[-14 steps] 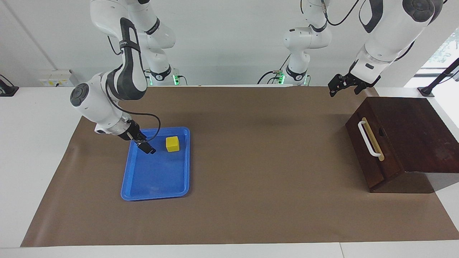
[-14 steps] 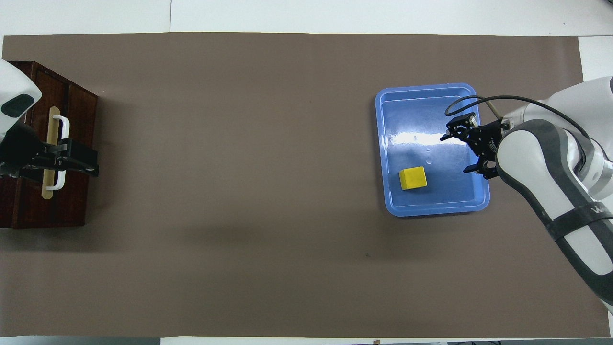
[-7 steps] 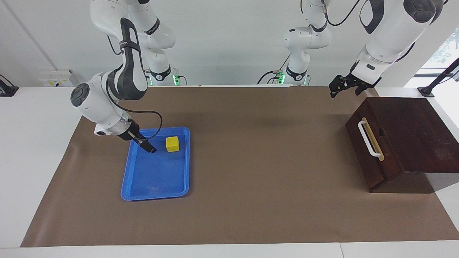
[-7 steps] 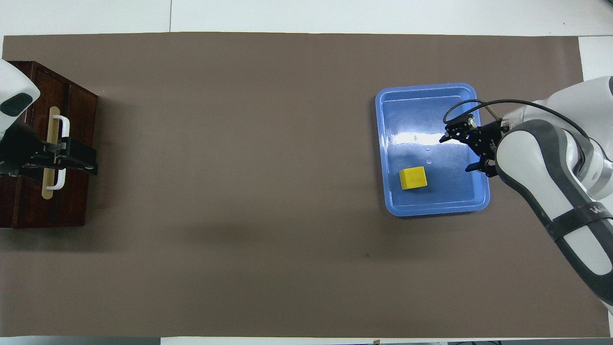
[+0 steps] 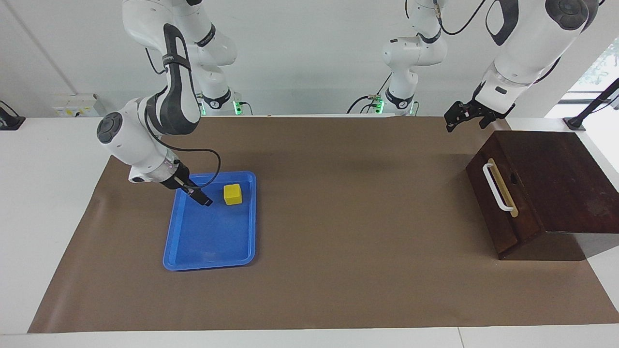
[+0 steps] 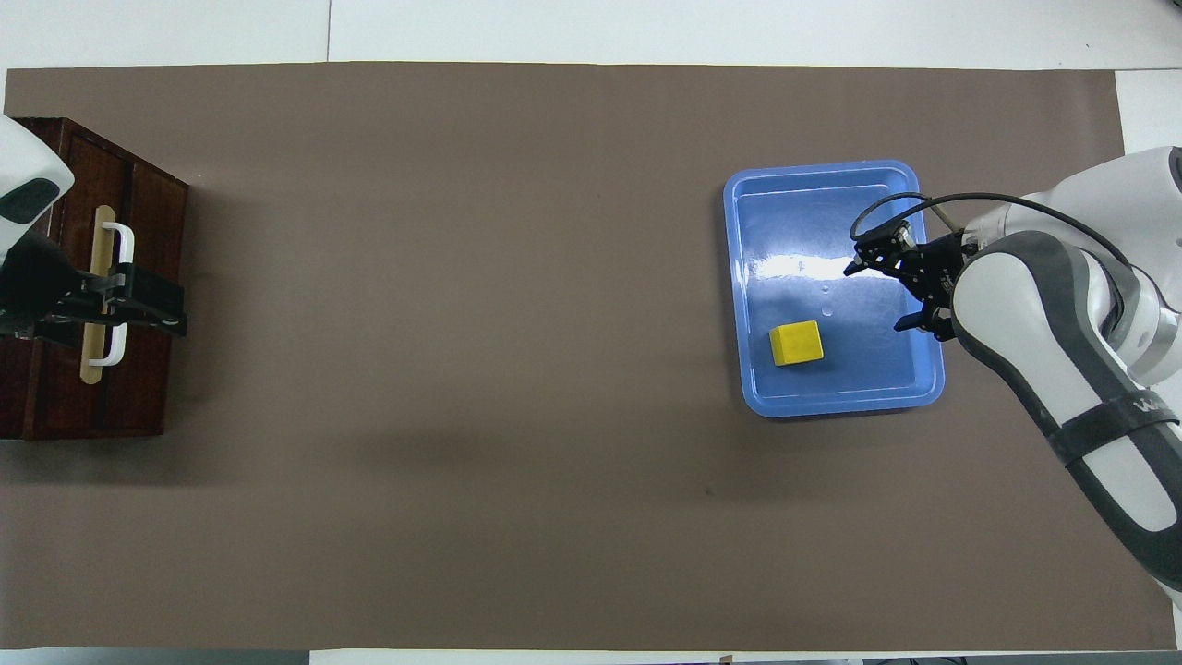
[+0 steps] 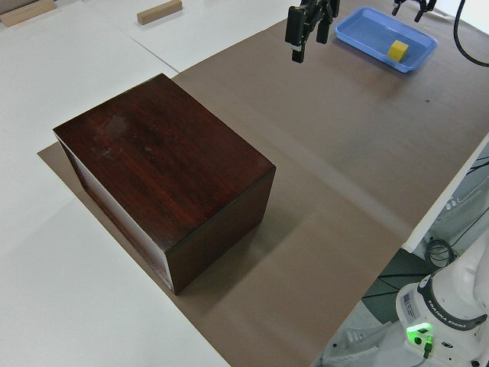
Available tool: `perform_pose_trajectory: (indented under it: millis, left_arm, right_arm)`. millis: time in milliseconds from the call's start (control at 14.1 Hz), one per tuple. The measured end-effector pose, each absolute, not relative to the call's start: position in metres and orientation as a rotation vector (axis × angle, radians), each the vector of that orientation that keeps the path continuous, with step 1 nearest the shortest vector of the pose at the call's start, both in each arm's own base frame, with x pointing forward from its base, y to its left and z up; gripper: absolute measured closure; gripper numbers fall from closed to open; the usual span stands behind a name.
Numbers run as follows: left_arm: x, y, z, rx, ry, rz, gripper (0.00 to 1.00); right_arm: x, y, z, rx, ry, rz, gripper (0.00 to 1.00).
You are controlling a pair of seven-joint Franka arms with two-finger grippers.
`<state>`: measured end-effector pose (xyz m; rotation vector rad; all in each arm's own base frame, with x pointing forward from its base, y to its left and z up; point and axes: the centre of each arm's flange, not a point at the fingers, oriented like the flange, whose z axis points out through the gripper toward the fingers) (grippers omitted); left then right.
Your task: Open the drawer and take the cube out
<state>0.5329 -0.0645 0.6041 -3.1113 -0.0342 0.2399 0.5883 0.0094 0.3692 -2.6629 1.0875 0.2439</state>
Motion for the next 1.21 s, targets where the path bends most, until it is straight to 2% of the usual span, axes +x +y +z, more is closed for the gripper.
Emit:
perform_pose_trajectory:
  millis: [639, 1206]
  left_arm:
    - [0.533, -0.064, 0.604, -3.111, -0.034, 0.24, 0.0]
    - [0.533, -0.064, 0.604, -3.111, -0.034, 0.24, 0.0]
  right_arm:
    - [0.59, 0.02, 0.374, -2.722, 0.904, 0.211, 0.0]
    - [0.599, 0.019, 0.394, -2.855, 0.69, 0.105, 0.0]
